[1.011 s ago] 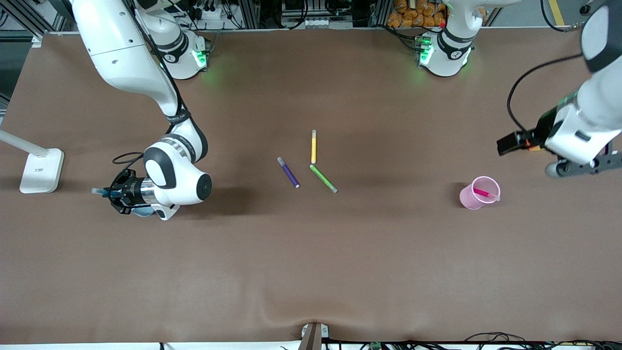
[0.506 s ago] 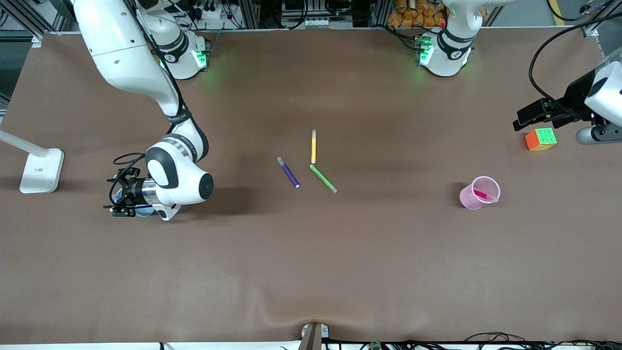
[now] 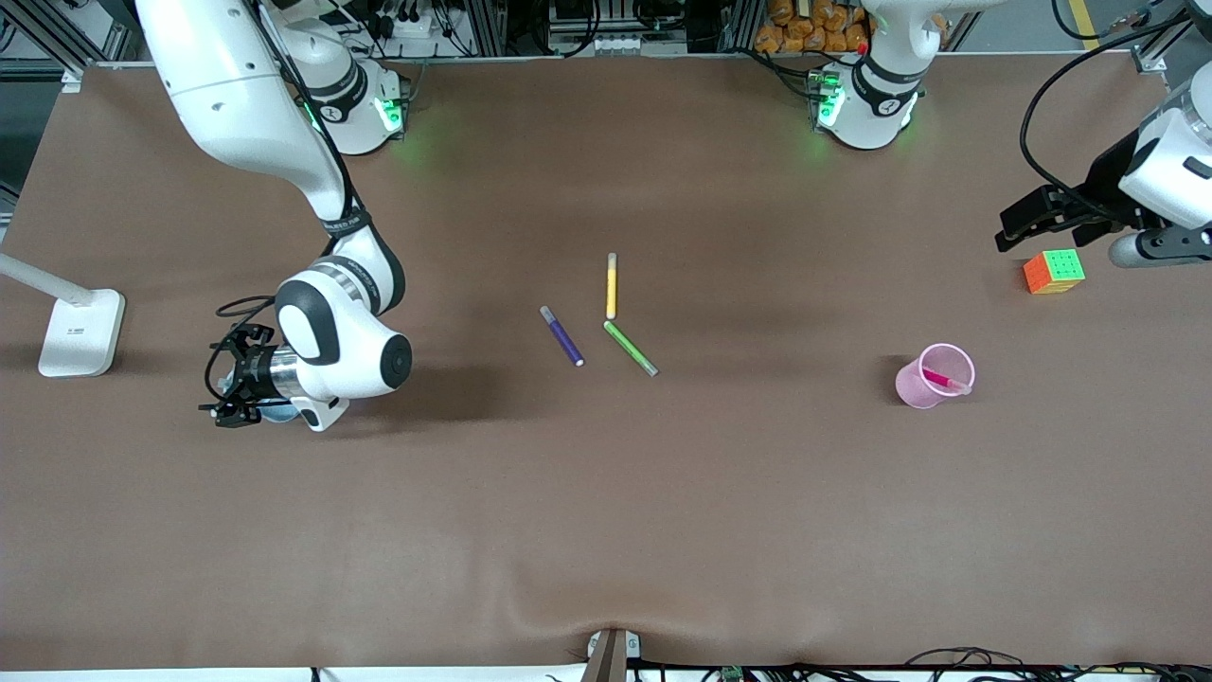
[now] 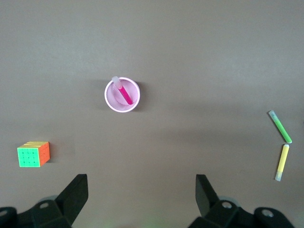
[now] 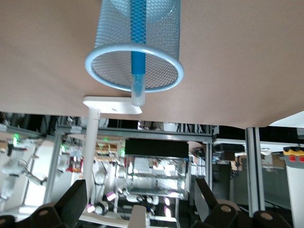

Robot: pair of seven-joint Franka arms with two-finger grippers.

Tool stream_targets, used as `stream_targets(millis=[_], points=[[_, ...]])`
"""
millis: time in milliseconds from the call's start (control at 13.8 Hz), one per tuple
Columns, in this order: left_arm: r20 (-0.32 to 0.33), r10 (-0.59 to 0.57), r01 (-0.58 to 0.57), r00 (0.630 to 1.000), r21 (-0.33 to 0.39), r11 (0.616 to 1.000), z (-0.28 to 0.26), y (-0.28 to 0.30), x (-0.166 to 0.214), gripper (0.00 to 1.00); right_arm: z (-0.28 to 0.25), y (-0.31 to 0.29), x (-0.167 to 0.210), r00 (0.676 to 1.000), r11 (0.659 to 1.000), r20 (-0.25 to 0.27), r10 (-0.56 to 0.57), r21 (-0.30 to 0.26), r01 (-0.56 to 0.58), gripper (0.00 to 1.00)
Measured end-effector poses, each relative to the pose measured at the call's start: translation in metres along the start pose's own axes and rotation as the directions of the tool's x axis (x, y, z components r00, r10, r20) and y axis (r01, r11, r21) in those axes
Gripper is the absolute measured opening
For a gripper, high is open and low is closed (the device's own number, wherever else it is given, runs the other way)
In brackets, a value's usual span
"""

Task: Place pink and blue markers in matching cups
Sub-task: 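Lower the blue marker into the light blue cup and open the right gripper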

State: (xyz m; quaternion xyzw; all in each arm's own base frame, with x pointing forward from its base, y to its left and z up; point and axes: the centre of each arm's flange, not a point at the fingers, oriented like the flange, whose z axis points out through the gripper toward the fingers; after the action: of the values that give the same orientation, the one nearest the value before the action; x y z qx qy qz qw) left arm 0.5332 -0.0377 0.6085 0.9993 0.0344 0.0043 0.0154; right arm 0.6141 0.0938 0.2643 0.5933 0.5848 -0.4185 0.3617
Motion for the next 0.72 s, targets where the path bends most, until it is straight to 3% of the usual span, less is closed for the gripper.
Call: stream_targets(millis=[217,433,578,722], points=[[-0.003,0.031,-0.031,1.000,0.001,1.000,-0.001,0.000,0.003,1.00,-0.040,-0.004,-0.038,0.993,0.997,-0.088,0.077,0.033,-0.075,1.00],[-0.002,0.046,-0.046,0.999,0.001,0.999,0.000,0.001,0.003,1.00,-0.081,-0.004,-0.093,0.962,0.979,-0.201,0.186,0.115,-0.166,1.00],[-0.002,0.052,-0.052,0.999,0.001,0.999,0.000,0.001,0.003,1.00,-0.101,0.000,-0.139,0.926,0.963,-0.268,0.265,0.130,-0.238,1.00],[-0.003,0.052,-0.052,0.999,0.001,0.999,-0.001,0.001,0.004,1.00,-0.110,0.000,-0.179,0.869,0.940,-0.365,0.336,0.190,-0.284,1.00]])
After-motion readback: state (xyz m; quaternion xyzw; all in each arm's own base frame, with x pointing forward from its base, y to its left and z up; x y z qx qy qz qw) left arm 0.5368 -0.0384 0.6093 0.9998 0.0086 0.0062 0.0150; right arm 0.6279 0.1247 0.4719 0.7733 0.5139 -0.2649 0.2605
